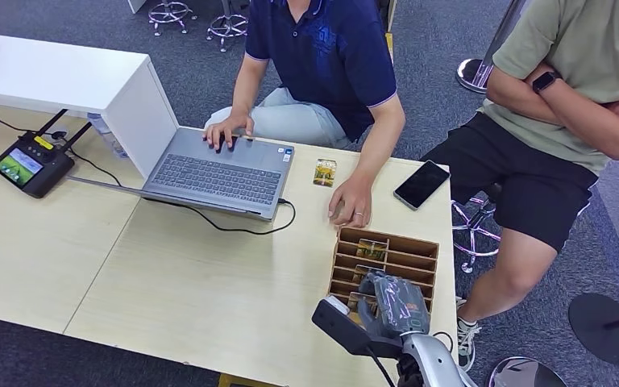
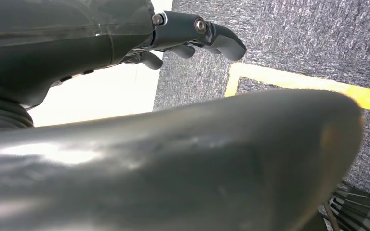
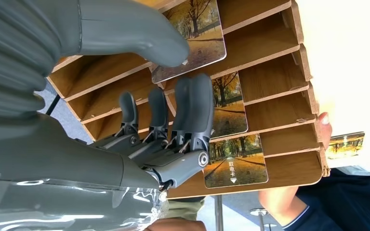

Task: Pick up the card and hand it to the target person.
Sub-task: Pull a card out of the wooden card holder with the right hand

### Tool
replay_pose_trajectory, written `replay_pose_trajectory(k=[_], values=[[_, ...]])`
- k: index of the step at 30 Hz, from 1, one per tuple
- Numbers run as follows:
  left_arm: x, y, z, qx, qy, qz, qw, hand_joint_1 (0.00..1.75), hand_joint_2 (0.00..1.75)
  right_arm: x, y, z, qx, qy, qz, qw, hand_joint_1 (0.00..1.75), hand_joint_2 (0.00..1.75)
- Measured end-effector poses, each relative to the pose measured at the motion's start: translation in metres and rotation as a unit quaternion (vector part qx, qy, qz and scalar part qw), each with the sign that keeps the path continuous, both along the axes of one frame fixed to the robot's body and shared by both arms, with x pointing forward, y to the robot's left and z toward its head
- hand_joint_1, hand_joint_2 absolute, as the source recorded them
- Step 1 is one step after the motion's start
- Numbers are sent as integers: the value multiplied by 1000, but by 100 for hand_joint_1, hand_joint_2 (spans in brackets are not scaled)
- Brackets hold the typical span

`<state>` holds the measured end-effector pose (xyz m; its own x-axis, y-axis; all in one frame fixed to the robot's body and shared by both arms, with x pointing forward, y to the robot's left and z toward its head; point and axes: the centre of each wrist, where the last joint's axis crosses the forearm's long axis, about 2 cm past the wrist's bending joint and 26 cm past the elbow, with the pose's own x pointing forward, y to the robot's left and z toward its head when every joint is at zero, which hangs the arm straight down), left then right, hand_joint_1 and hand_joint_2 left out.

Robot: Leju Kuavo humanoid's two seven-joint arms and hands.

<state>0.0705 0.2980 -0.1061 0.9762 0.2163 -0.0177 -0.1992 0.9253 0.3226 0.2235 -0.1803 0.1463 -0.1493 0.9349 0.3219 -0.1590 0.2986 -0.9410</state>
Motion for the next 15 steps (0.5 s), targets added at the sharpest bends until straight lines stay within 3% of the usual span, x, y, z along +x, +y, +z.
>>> replay_pose_trajectory(k=[4,15], values=[[0,0,0,0,0,0,1000,0,0,0,0,0,0,0,0,1000,94,175],[0,0,0,0,1,0,1000,0,0,0,0,0,0,2,0,1000,106,175]])
